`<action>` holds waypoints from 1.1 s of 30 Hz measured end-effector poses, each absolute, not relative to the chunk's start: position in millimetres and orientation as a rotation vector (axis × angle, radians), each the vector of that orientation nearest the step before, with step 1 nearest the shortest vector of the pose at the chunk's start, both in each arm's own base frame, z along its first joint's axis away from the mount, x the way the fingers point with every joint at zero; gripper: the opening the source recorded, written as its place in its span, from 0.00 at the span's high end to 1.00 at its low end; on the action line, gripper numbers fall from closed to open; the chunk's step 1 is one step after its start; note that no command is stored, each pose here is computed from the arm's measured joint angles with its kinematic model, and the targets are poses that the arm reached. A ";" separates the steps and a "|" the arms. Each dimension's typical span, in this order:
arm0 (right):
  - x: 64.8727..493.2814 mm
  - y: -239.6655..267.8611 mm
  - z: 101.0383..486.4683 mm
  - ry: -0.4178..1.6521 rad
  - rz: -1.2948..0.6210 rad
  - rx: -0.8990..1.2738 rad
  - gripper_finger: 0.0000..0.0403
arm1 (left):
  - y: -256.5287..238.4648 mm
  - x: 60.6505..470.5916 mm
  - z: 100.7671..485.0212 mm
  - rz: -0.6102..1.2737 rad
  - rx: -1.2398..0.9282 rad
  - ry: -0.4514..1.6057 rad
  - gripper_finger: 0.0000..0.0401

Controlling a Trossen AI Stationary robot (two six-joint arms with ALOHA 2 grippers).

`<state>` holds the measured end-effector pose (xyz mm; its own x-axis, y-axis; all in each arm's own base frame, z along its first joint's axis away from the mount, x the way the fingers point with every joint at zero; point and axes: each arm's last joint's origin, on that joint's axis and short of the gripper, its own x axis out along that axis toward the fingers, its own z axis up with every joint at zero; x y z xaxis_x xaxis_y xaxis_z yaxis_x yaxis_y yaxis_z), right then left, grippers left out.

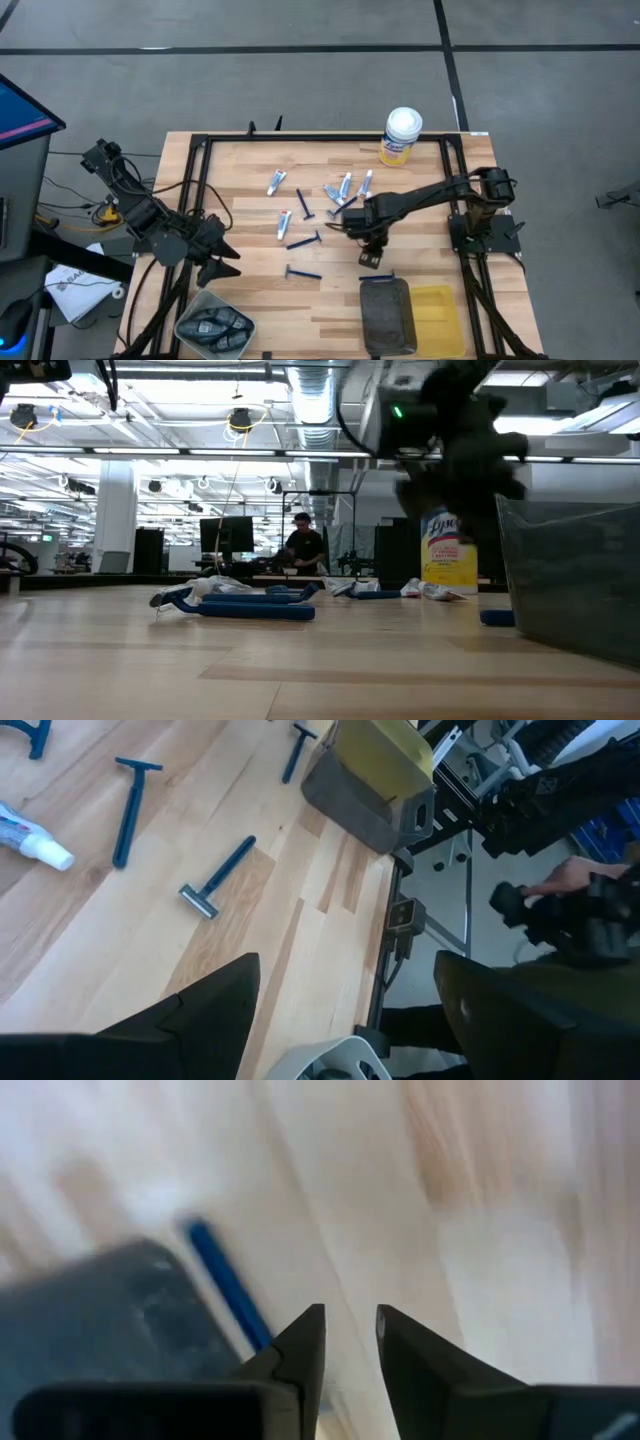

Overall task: Pick & Place Travel size toiletries
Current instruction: Put the razor into the yellow bin

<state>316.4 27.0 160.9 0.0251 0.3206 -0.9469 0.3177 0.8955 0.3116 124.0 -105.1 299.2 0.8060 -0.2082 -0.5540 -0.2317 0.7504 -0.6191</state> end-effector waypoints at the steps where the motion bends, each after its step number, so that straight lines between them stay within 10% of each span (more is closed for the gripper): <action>1: 320.5 28.0 165.6 1.543 0.034 0.471 0.77 | -104.9 124.1 299.2 0.019 -0.734 0.644 0.26; 6: 334.1 37.2 186.4 1.455 0.215 0.289 0.76 | -104.3 124.2 299.4 0.033 -0.730 0.630 0.26; 13: 331.7 37.3 192.8 1.464 0.418 0.284 0.98 | -104.1 124.0 298.9 0.036 -0.726 0.634 0.26; 33: 299.0 22.2 154.7 1.533 0.663 0.306 1.00 | -103.6 123.7 298.3 0.045 -0.719 0.634 0.26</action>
<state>299.0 22.2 154.7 -0.0902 0.5707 -0.8162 -0.2035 0.7917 0.5760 123.7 -103.6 298.3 0.8130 -0.1724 -0.5562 -0.2495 0.7598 -0.6003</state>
